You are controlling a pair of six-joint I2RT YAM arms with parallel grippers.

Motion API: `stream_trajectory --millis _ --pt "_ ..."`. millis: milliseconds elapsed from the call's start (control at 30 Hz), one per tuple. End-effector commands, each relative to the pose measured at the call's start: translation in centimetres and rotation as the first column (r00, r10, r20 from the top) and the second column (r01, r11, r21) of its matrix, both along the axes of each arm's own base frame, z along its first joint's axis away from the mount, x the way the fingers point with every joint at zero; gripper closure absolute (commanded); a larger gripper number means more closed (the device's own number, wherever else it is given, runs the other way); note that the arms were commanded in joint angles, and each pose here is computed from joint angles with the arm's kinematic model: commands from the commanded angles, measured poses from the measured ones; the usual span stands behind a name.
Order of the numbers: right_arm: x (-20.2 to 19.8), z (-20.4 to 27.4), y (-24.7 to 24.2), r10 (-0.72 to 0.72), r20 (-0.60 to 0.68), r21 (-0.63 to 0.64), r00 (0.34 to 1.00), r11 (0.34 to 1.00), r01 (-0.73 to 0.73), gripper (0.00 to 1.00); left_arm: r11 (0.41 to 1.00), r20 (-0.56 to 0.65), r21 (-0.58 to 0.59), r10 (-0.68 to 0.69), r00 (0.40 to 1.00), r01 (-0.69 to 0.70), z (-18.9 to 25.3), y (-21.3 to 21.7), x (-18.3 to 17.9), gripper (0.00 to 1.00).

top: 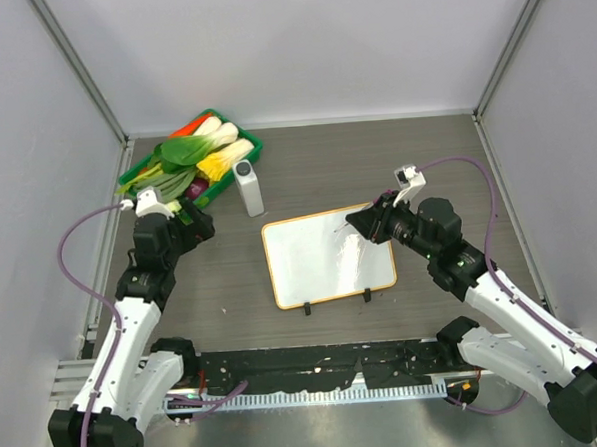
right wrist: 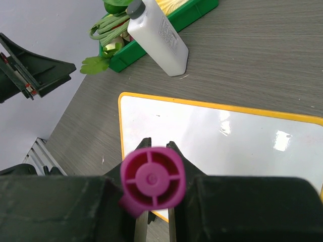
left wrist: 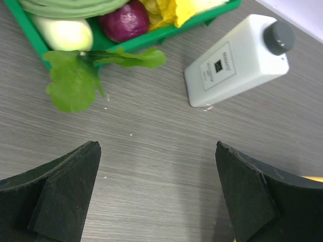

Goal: Write a sentence on the whiteboard

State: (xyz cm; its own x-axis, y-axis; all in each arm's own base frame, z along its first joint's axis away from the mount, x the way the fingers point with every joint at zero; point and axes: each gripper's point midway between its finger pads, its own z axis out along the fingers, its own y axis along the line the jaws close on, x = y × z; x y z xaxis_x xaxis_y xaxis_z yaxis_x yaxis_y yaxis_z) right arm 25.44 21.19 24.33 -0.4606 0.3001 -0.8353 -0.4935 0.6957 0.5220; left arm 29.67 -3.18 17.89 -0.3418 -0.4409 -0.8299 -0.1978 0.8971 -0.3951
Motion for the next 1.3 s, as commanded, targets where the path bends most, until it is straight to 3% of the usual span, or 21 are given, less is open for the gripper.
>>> stream_trajectory --millis 0,100,267,533,1133,1267 --pt "0.7 2.0 0.1 -0.015 0.050 0.039 0.999 0.999 0.013 0.99 0.991 -0.028 -0.064 -0.123 0.992 0.121 2.3 -2.5 0.0 0.00" --pt "0.9 1.7 0.3 -0.010 0.045 0.026 0.999 1.000 0.009 0.99 0.979 -0.034 -0.099 -0.180 0.983 0.176 2.2 -3.7 0.1 0.00" --pt "1.0 0.9 0.6 0.007 0.030 0.015 1.000 1.000 -0.008 0.99 0.980 -0.148 -0.127 -0.174 0.974 0.156 0.4 -3.9 0.3 0.00" --pt "1.1 0.1 1.4 0.044 0.029 0.008 0.999 0.999 -0.044 0.99 0.950 -0.362 -0.233 -0.283 0.888 0.207 -4.4 -6.3 0.5 0.00" --pt "0.9 -0.1 4.5 0.085 0.024 -0.022 0.996 0.996 -0.084 0.99 0.928 -0.245 -0.246 -0.338 0.909 0.279 -4.0 -7.1 0.6 0.00" --pt "0.5 0.2 6.1 0.102 0.043 -0.039 0.994 0.994 -0.101 0.99 0.901 -0.232 -0.275 -0.400 0.886 0.335 -4.5 -8.1 0.3 0.01"
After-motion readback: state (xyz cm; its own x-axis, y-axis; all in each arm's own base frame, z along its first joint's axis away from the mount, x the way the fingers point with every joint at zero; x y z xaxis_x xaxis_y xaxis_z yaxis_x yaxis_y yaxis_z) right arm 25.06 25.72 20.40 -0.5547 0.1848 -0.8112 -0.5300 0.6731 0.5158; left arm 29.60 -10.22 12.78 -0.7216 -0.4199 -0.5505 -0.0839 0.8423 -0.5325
